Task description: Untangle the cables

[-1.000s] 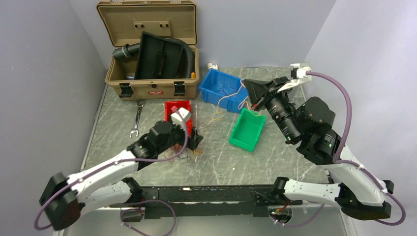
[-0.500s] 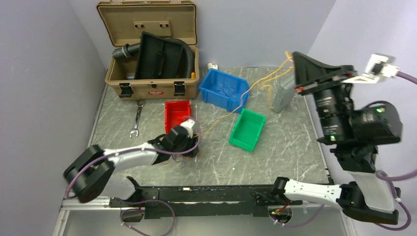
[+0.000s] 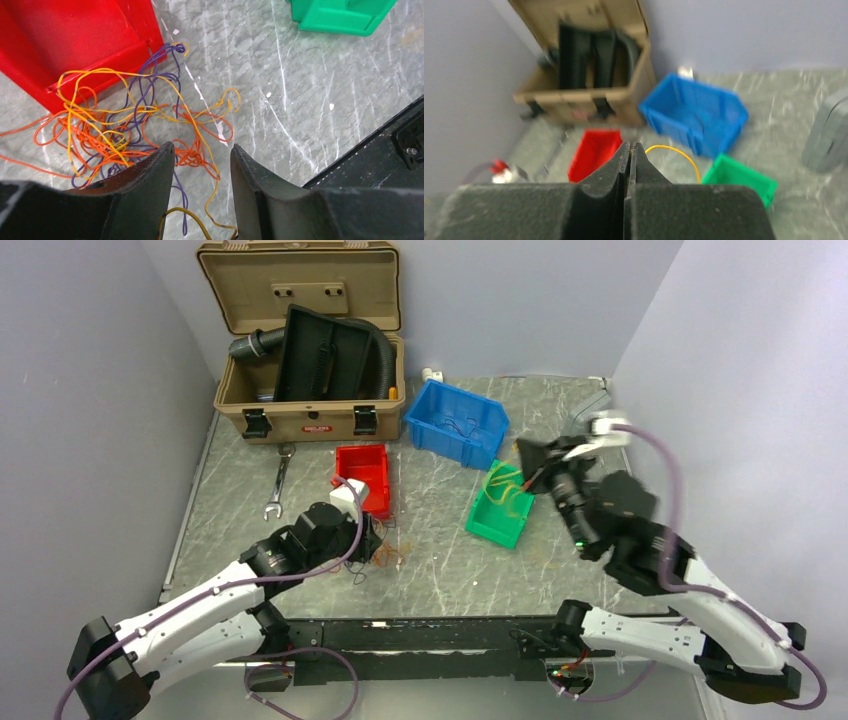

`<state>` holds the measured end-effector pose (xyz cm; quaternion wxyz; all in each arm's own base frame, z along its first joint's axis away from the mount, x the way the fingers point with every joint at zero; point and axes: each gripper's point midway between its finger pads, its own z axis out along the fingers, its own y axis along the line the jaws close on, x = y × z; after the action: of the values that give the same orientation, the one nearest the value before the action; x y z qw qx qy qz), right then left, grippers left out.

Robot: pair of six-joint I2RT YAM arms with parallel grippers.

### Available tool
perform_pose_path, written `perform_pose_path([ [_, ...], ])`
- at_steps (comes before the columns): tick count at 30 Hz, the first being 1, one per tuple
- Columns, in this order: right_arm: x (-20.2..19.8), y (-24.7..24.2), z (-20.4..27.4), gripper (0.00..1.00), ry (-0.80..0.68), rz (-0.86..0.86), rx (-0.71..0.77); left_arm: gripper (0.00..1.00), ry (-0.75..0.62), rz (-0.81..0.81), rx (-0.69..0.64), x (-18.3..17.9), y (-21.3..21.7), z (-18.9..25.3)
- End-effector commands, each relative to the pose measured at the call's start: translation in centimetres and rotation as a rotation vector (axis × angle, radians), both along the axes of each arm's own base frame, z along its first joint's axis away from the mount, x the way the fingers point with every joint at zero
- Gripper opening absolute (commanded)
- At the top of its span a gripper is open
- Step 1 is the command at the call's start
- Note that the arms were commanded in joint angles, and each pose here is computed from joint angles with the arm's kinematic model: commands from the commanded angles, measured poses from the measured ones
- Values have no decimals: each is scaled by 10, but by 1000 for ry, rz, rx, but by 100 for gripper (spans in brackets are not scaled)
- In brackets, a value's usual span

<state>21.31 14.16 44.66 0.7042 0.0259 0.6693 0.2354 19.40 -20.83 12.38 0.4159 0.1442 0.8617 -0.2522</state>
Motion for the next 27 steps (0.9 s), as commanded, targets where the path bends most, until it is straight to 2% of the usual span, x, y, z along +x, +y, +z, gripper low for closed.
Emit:
perform_pose_path([
  [1,0,18,-69,0,189,25,-42,50,-13,10,43,-1,9,11],
  [5,5,9,-79,0,208,-43,-32,51,-13,12,40,0,9,14],
  [10,10,11,-65,0,172,-54,-42,52,1,9,40,-1,8,12],
  [19,13,21,14,0,28,-7,-3,53,-8,25,43,1,10,14],
  [27,16,-5,57,0,-61,-117,-6,53,-4,16,48,0,9,15],
])
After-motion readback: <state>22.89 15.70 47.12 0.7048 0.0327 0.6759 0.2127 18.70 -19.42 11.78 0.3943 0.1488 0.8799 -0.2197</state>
